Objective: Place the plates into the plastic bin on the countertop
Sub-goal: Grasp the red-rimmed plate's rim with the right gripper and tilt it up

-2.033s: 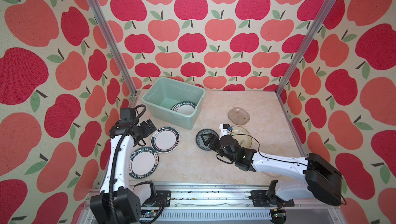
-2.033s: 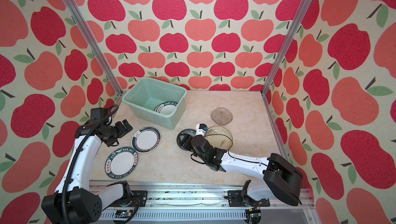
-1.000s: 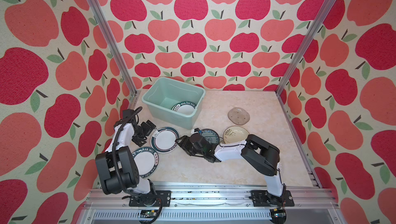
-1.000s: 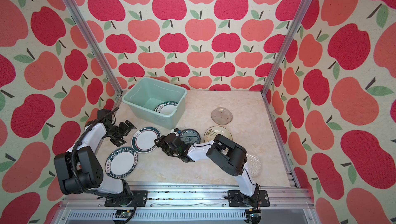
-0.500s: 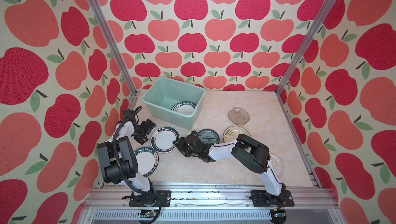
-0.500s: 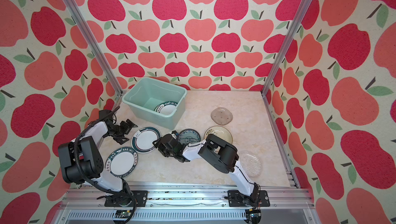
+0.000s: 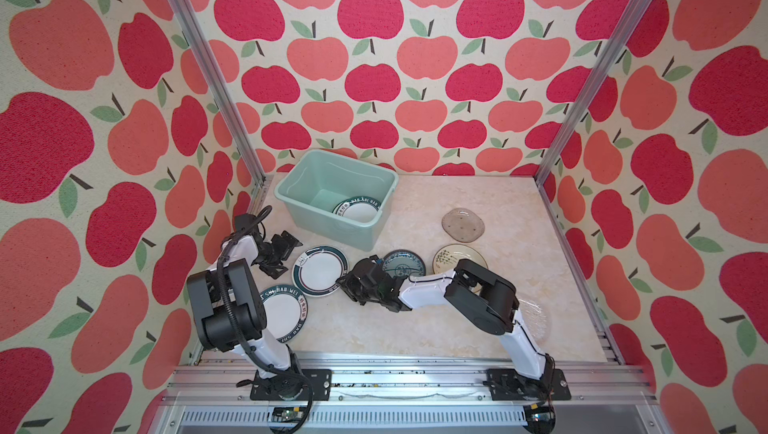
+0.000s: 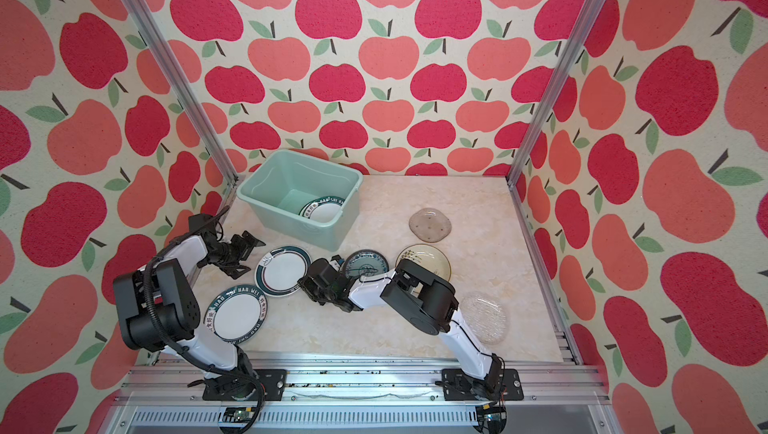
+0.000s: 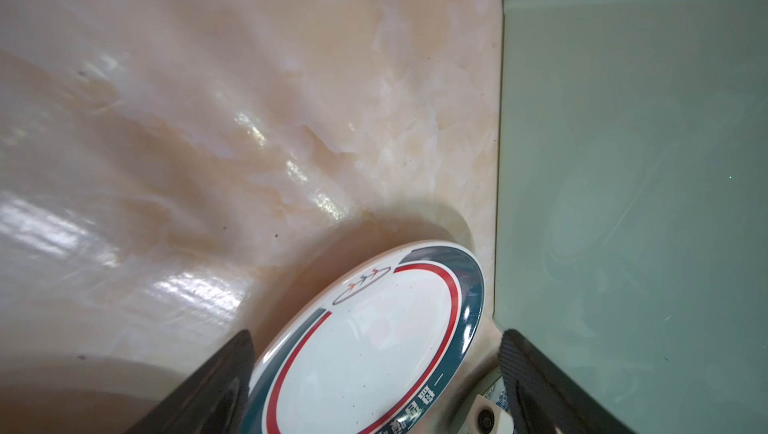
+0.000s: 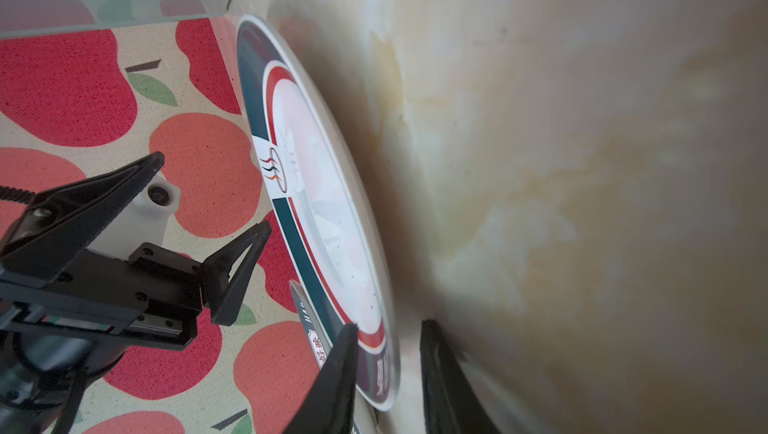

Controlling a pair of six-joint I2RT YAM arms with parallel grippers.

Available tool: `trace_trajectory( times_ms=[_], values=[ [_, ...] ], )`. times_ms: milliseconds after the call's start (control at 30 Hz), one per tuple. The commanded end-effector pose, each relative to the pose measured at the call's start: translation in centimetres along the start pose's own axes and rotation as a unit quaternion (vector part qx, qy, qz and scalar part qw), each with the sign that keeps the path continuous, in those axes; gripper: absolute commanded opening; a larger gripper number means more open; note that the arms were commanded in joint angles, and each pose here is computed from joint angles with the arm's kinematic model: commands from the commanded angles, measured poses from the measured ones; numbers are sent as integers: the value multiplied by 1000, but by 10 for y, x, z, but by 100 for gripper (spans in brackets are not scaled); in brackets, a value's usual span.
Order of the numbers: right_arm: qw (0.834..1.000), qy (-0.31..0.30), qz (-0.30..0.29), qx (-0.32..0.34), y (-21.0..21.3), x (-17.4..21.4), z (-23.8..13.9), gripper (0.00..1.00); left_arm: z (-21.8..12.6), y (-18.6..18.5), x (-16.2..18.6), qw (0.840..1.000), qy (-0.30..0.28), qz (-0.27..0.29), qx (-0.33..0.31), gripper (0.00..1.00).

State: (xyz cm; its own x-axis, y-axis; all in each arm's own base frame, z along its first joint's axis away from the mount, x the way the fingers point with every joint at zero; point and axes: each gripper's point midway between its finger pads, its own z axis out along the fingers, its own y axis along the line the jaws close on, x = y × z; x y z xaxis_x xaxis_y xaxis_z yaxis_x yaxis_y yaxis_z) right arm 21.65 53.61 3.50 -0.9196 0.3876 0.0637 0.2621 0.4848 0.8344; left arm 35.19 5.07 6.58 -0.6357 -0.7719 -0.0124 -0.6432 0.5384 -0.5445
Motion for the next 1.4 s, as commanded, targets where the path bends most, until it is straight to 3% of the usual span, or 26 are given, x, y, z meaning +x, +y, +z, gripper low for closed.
trace_trajectory(
  times_ms=[0,533,967,1200,1367],
  values=[
    [999,-6,3,53,-30,0,8,24,4,4,-3,1000,9,6,-3,93],
    [1000,-11,2,27,-21,-2,3,0,17,6,1,997,41,60,-6,78],
    [998,-26,-3,-53,4,-14,-16,0,18,-3,20,994,53,94,35,72],
    [997,-14,-3,-70,10,-12,-21,0,17,-14,29,989,61,118,65,59],
    [997,-12,2,-80,10,-15,-22,0,11,-18,35,988,54,124,78,45]
  ],
)
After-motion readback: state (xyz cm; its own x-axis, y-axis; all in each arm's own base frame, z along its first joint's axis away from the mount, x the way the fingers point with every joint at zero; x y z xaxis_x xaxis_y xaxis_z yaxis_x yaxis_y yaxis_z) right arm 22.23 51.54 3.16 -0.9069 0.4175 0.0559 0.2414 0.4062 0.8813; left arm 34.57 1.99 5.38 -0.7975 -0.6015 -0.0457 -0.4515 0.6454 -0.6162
